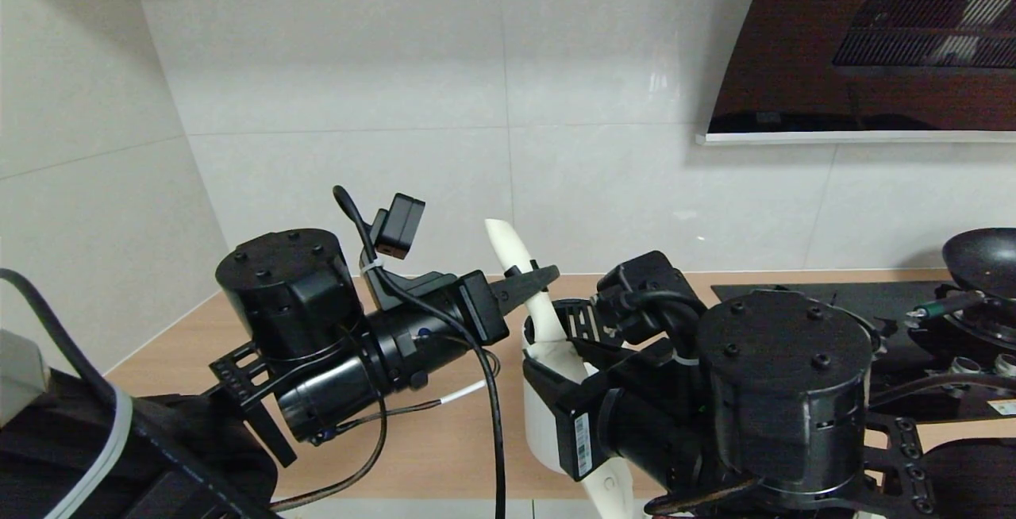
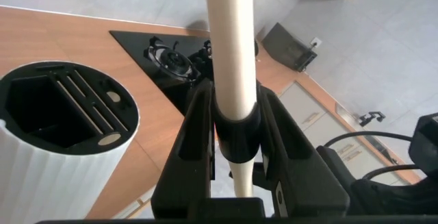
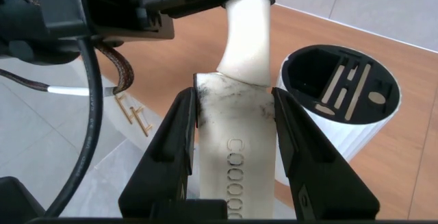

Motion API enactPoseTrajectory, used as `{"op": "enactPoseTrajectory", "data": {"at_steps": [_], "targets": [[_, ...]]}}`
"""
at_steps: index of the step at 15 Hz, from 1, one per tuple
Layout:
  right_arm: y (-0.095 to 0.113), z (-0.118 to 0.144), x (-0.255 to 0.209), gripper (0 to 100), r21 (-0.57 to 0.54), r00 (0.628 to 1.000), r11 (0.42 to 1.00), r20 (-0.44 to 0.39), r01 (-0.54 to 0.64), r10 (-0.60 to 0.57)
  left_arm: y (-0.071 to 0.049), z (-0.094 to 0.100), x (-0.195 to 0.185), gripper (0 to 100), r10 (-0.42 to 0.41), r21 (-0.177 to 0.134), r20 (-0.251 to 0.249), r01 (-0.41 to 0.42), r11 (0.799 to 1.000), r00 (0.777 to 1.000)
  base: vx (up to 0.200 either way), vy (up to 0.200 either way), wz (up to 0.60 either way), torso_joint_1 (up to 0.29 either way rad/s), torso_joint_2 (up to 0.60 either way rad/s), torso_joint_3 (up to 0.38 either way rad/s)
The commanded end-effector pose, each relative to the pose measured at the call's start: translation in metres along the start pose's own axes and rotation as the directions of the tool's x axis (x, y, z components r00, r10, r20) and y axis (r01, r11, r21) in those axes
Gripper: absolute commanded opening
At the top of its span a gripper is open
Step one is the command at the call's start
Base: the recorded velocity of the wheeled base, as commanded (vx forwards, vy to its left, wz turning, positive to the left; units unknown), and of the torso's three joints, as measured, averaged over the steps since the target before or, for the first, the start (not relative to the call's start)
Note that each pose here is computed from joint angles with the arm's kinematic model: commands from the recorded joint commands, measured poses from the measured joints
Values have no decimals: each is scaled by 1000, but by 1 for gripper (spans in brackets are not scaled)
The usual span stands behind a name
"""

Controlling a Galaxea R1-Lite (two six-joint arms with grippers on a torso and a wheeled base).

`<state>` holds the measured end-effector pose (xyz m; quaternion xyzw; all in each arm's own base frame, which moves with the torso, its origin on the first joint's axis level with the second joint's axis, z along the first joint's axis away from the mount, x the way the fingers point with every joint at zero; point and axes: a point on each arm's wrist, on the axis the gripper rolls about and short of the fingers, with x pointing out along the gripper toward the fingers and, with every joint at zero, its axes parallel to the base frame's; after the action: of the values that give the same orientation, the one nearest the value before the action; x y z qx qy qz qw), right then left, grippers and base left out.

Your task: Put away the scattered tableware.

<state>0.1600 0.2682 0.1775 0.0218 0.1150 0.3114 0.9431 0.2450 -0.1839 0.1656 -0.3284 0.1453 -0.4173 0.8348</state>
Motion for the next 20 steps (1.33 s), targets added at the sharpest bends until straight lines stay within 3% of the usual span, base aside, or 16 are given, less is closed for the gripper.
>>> {"op": "enactPoseTrajectory", "data": {"at_steps": [1,5,6,12,14,15,17,18,19,20], "targets": [[0,0,0,0,1,1000,1000,2,0,0,0,0,0,0,-2,0,1,2,1000,1000,0,0,0,0,0,0],[0,0,0,0,-1,1000,1000,2,3,-3,-2,1,-1,0,-5,3,4,5,1000,1000,0,0,0,0,0,0],[0,1,0,100,1,1000,1000,4,3,-3,-2,1,-1,0,-4,3,5,4,1000,1000,0,0,0,0,0,0],[-1,3,-1,100,6,1000,1000,13,9,-9,-8,7,-3,0,-18,12,25,17,1000,1000,0,0,0,0,0,0],[-11,16,-6,100,26,998,999,51,31,-32,-16,17,-4,0,3,20,48,-4,1000,999,0,0,0,0,0,0],[-22,27,-11,100,40,995,998,83,54,-57,-24,28,-2,0,35,24,82,-37,999,996,0,0,0,0,0,0],[-49,48,-23,100,65,981,991,148,117,-126,-36,50,6,0,166,52,170,-177,983,971,0,0,0,0,0,0],[-64,59,-30,100,78,967,984,187,161,-173,-42,64,15,0,238,99,233,-267,959,943,0,0,0,0,0,0],[-66,61,-31,100,81,964,982,195,168,-181,-43,68,17,0,248,108,244,-280,954,938,0,0,0,0,0,0],[-79,71,-41,100,98,949,975,227,200,-218,-54,84,24,0,262,164,281,-315,935,923,0,0,0,0,0,0]]}}
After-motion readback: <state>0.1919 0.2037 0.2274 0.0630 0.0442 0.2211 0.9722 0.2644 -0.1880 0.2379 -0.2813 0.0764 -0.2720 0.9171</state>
